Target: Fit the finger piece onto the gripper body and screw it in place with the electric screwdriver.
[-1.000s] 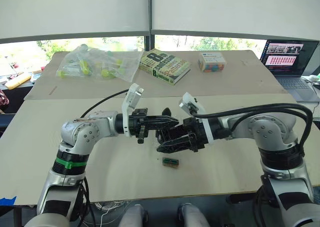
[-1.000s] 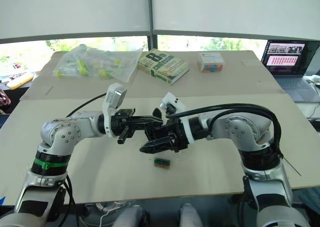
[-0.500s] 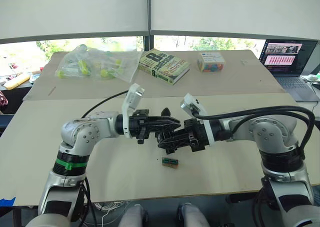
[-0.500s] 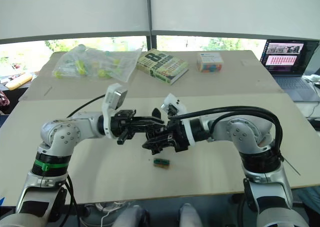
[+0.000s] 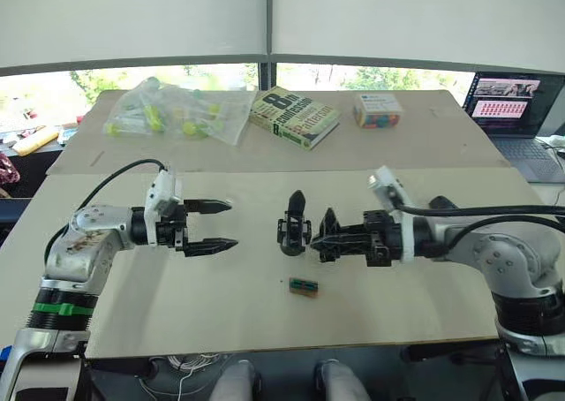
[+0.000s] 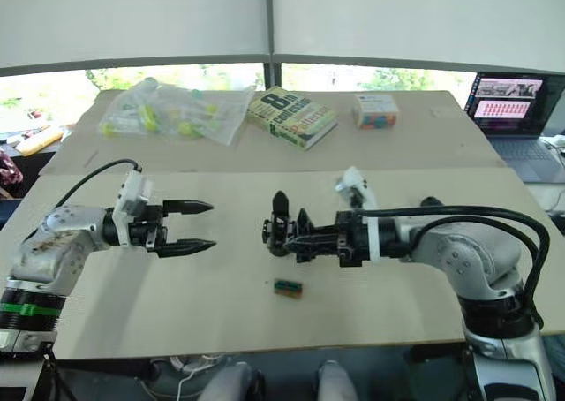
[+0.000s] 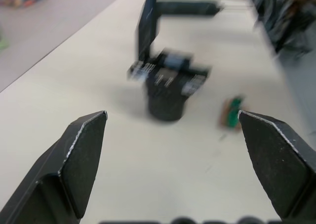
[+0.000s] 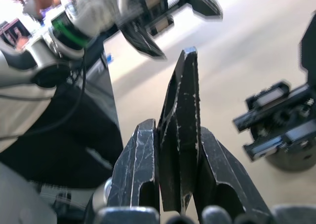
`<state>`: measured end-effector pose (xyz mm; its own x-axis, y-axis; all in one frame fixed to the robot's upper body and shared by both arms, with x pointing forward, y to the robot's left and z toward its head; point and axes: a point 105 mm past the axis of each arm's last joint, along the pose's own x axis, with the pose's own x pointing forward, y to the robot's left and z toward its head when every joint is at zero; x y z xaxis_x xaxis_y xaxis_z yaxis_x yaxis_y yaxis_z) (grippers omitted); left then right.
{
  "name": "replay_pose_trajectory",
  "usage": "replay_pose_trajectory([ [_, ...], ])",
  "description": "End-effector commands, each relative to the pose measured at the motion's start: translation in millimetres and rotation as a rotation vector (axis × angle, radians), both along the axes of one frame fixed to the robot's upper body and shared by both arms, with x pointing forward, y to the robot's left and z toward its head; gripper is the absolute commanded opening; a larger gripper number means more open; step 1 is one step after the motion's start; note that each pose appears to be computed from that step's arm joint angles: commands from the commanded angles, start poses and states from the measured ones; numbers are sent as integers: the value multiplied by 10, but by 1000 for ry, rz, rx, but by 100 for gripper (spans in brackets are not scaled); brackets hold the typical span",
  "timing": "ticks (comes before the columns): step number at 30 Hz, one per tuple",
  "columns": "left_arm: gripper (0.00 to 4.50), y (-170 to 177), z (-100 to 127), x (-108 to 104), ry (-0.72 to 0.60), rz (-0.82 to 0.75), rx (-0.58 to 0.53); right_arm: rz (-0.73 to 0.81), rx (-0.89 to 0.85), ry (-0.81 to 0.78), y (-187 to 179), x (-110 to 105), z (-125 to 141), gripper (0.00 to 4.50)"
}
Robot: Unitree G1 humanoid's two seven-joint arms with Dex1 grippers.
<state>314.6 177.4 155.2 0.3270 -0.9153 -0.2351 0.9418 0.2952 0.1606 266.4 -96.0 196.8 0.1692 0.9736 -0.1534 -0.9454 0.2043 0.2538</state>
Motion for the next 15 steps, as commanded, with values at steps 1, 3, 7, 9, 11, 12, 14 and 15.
replay_pose_trajectory([
  [1, 450, -78, -207, 69, -30, 4, 56, -11, 17, -123, -109, 51, 69, 46],
  [3, 450, -205, -298, 90, -18, -16, 36, -18, 34, -145, -135, 86, 47, 46],
  [7, 450, -462, -401, 159, 1, -42, -2, -26, 52, -190, -168, 143, 6, 46],
  [9, 450, -574, -453, 201, 9, -51, -21, -19, 70, -216, -166, 145, -4, 46],
  [11, 450, -658, -517, 243, 23, -51, -33, -13, 70, -226, -153, 137, -26, 46],
  [12, 450, -691, -545, 248, 19, -61, -25, -8, 68, -229, -143, 129, -36, 46],
  [14, 450, -772, -600, 279, 14, -73, -8, 1, 74, -233, -115, 103, -39, 46],
  [15, 450, -811, -607, 294, 13, -78, -11, 2, 78, -235, -105, 95, -35, 46],
])
